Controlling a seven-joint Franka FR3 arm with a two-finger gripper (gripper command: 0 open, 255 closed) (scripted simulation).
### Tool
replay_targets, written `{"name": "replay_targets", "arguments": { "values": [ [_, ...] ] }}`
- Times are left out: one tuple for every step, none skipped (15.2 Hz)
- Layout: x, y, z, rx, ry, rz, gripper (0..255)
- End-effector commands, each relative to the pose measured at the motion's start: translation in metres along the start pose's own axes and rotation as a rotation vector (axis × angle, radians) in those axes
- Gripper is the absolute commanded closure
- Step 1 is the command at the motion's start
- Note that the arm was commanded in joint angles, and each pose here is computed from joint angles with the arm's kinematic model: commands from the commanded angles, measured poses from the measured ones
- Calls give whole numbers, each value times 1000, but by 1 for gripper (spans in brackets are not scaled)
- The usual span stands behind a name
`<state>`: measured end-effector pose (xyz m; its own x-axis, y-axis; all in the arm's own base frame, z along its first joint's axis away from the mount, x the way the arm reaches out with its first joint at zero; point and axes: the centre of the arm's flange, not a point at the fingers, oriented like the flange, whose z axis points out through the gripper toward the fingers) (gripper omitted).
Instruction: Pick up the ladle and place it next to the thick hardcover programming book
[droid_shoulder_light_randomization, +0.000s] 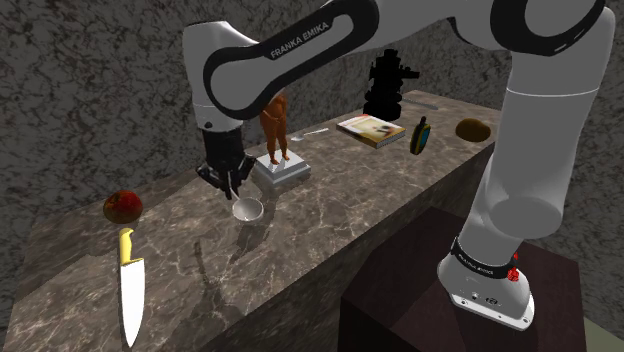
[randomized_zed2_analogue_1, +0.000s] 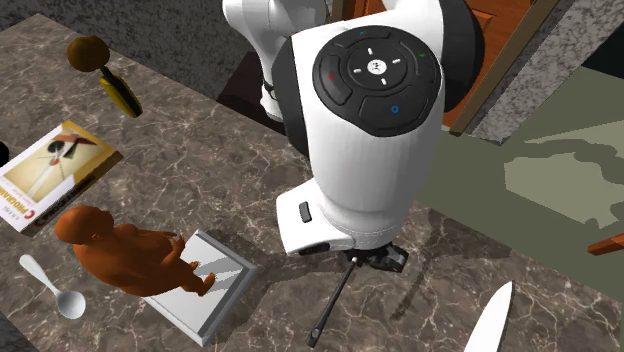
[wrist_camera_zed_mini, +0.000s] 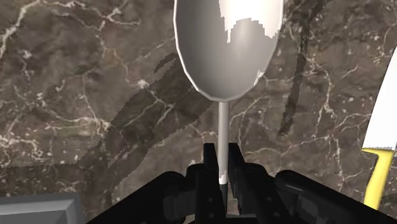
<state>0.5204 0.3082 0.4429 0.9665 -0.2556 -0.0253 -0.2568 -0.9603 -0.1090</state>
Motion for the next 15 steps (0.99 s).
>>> {"name": "replay_targets", "arguments": {
  "values": [
    [-2,12,-6,0,0,0,255],
    [-4,25,-7,0,0,0,255],
    [-6,38,-9,0,0,0,255],
    [-8,51,-10,0,0,0,255],
    [-9,64,-11,0,0,0,255],
    [-11,77,-13,0,0,0,255],
    [-13,90,-14,0,0,0,255],
    [-15,103,-16,0,0,0,255],
    [-16,116,-17,0,0,0,255],
    [-18,129,-18,0,0,0,255],
    [-20,142,-20,0,0,0,255],
    [-22,155,-21,0,0,0,255],
    [-23,168,-23,0,0,0,255],
    [-25,181,-24,0,0,0,255],
    [-27,194,-25,0,0,0,255]
  ]
}}
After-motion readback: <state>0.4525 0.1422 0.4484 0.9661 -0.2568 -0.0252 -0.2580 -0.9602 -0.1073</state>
